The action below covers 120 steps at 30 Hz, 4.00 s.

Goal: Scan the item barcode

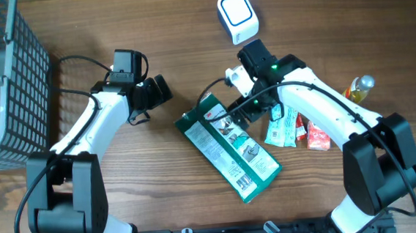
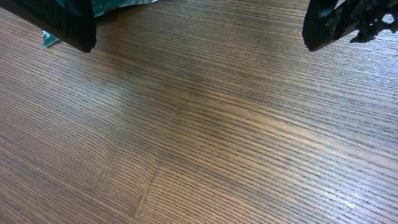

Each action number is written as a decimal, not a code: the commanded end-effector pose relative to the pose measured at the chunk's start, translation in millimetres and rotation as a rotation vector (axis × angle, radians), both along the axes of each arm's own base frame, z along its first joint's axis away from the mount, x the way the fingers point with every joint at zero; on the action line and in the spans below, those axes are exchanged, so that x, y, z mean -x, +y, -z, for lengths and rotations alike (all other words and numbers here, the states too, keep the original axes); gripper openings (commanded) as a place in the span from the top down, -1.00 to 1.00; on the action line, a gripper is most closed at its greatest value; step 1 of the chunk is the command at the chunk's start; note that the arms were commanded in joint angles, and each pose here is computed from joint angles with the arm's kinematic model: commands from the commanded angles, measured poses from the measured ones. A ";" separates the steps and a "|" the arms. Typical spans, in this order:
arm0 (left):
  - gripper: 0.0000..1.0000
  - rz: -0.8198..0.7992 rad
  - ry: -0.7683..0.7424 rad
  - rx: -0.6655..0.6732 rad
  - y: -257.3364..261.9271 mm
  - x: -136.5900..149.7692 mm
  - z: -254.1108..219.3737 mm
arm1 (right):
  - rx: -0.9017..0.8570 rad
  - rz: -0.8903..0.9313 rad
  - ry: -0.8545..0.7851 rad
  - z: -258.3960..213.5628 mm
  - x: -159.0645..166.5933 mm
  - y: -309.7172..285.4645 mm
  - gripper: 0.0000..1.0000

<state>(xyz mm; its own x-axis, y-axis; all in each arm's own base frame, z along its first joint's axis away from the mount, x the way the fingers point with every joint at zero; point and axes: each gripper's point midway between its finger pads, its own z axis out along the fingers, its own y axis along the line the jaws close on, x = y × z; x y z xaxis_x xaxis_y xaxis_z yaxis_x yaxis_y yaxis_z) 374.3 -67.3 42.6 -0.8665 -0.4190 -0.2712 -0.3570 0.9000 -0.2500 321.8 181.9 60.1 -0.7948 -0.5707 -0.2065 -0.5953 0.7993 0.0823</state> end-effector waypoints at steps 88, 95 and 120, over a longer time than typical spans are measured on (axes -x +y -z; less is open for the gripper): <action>-1.00 0.002 -0.009 -0.015 3.6 0.1 -1.6 | -0.644 0.383 -2.071 -386.7 182.3 -169.0 -0.99; -1.00 0.002 -0.009 -0.015 3.6 0.0 -1.7 | -0.758 0.450 -1.943 -310.0 145.8 -165.3 -0.99; -1.00 0.003 -0.009 -0.015 3.6 0.0 -1.7 | -0.571 0.607 -1.264 -116.8 76.7 -153.9 -0.99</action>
